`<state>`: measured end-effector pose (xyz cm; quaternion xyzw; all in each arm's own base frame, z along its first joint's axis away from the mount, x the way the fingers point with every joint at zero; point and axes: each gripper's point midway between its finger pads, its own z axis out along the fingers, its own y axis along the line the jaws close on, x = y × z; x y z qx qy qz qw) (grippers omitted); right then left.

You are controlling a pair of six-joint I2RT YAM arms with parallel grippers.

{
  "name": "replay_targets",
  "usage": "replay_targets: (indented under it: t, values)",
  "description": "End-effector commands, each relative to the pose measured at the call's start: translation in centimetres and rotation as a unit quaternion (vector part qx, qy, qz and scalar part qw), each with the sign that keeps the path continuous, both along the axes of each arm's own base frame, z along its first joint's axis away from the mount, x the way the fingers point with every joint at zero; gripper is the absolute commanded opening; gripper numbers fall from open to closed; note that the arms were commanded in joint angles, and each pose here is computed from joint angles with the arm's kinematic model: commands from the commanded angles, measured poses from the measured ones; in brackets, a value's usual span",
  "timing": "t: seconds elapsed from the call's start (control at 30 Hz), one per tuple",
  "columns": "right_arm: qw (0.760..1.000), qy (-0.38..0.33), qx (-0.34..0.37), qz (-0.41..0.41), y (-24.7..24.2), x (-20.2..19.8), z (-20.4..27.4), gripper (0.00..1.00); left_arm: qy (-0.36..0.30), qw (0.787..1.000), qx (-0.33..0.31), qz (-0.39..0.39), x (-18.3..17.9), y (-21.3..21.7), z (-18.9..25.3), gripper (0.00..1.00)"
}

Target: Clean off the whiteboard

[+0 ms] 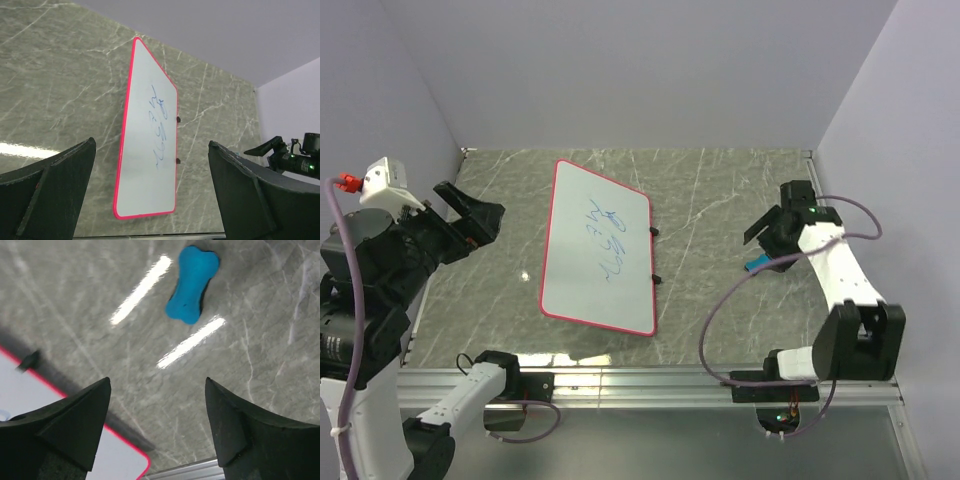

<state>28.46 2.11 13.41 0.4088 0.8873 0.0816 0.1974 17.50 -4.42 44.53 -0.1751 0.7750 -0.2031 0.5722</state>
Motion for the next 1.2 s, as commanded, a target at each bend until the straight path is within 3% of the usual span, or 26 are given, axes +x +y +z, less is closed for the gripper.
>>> replay_targets:
  t: [0.0, 0.23, 0.57, 1.0, 1.17]
  values:
    - [0.999, 0.027, -0.015, -0.033, -1.0, 1.1, -2.6, 0.82, -0.019, 0.999, 0.025, 0.008, 0.1, 0.7, 0.5, 0.99]
    - [0.992, 0.089, -0.068, -0.061, -3.2, 3.5, -6.6, 0.79, 0.003, 0.999, 0.035, 0.009, 0.4, 0.8, -0.9, 0.99]
    - [0.989, 0.104, -0.072, -0.070, -4.2, 4.8, -9.8, 0.77, 0.039, 0.999, 0.013, -0.002, 1.3, -0.2, -2.8, 0.97]
    - [0.989, 0.102, -0.072, -0.078, -5.3, 5.7, -10.6, 0.43, 0.067, 0.998, 0.002, -0.009, 2.7, -0.9, -4.3, 0.95]
    - [0.988, 0.112, -0.071, -0.076, -5.2, 4.9, -11.4, 0.43, 0.071, 0.997, 0.009, -0.014, 2.9, -1.0, -4.5, 0.96]
